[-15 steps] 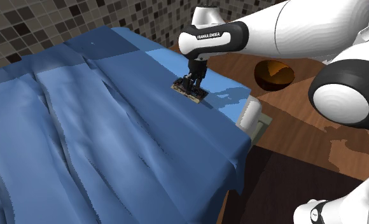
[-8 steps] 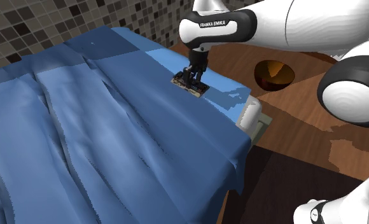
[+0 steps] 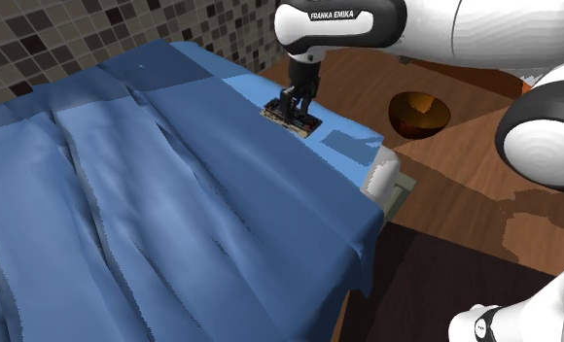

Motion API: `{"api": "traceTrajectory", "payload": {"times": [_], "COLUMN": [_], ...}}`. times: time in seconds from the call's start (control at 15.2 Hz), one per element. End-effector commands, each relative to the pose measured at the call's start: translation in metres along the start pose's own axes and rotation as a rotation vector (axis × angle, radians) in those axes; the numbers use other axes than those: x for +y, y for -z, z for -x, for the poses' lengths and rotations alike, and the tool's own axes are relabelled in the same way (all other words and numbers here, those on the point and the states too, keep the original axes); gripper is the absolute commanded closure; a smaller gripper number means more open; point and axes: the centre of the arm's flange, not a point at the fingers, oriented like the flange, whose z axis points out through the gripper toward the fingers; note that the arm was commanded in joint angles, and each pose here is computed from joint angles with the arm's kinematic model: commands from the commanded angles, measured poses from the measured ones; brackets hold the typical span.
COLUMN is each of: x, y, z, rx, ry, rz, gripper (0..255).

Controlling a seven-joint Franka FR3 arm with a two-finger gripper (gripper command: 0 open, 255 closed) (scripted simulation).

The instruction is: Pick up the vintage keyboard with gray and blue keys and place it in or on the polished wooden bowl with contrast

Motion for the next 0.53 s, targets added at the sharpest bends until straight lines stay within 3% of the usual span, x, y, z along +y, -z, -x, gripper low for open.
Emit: {"api": "traceTrajectory", "payload": {"times": [0.0, 0.46], "x": [-0.002, -0.008], "y": [0.011, 0.048], "z": [0.0, 0.0], "rx": [0.0, 0.0], "ry": [0.0, 0.0], "rz": [0.0, 0.0], "gripper": [255, 255]}}
